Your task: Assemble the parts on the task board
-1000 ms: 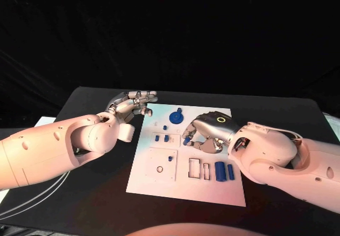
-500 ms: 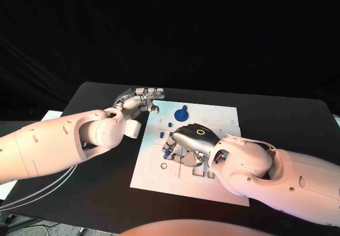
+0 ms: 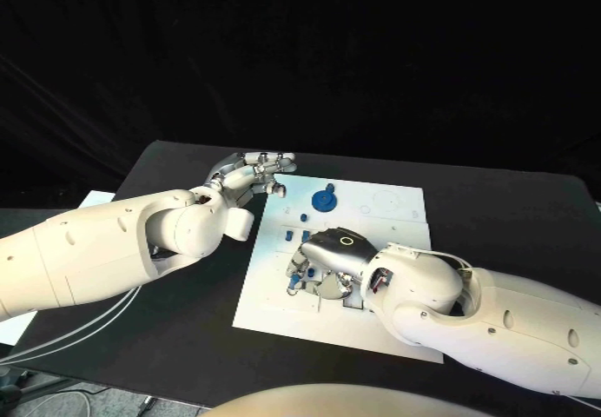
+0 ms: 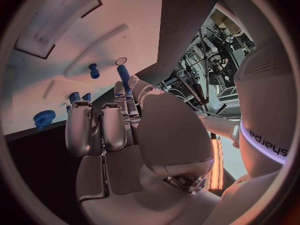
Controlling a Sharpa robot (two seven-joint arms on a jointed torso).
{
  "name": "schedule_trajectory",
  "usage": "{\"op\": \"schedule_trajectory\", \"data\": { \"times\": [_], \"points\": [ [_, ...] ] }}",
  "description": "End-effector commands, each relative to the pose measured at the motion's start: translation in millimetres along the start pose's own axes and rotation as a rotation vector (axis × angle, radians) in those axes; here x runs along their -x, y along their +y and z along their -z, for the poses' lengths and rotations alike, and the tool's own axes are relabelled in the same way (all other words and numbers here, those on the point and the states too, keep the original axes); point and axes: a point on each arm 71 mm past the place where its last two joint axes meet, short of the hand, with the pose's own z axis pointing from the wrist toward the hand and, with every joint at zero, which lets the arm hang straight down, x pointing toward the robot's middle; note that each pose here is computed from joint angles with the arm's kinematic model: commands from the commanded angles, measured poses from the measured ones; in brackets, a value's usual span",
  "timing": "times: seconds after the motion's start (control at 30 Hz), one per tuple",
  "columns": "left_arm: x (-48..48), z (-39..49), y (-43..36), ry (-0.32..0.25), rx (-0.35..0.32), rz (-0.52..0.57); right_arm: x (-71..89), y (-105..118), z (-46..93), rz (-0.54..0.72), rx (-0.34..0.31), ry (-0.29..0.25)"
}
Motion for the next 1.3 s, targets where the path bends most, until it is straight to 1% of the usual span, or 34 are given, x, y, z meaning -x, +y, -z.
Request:
{"op": "schedule_trajectory", "data": {
  "times": [0.03, 0.23, 0.47, 0.9, 1.3],
  "points": [
    [-2.8, -0.4, -0.3, 0.022, -0.004, 0.004, -4.2, 0.8, -0.7, 0.008, 0.01, 0.044],
    [-2.8, -0.4, -0.3, 0.023, -0.003, 0.005, -7.8, -0.9, -1.6, 0.013, 0.0, 0.072],
    [-2.8, -0.4, -0.3, 0.023, -0.003, 0.005, -11.0, 0.2, -3.7, 0.011, -0.001, 0.083],
    [-2.6, -0.1, -0.3, 0.023, -0.002, 0.005, -14.0, 1.3, -6.6, 0.015, -0.001, 0.083],
    [-2.7, 0.0, -0.1, 0.026, 0.002, 0.006, -13.1, 4.6, -8.9, 0.022, 0.002, 0.061]
  ]
}}
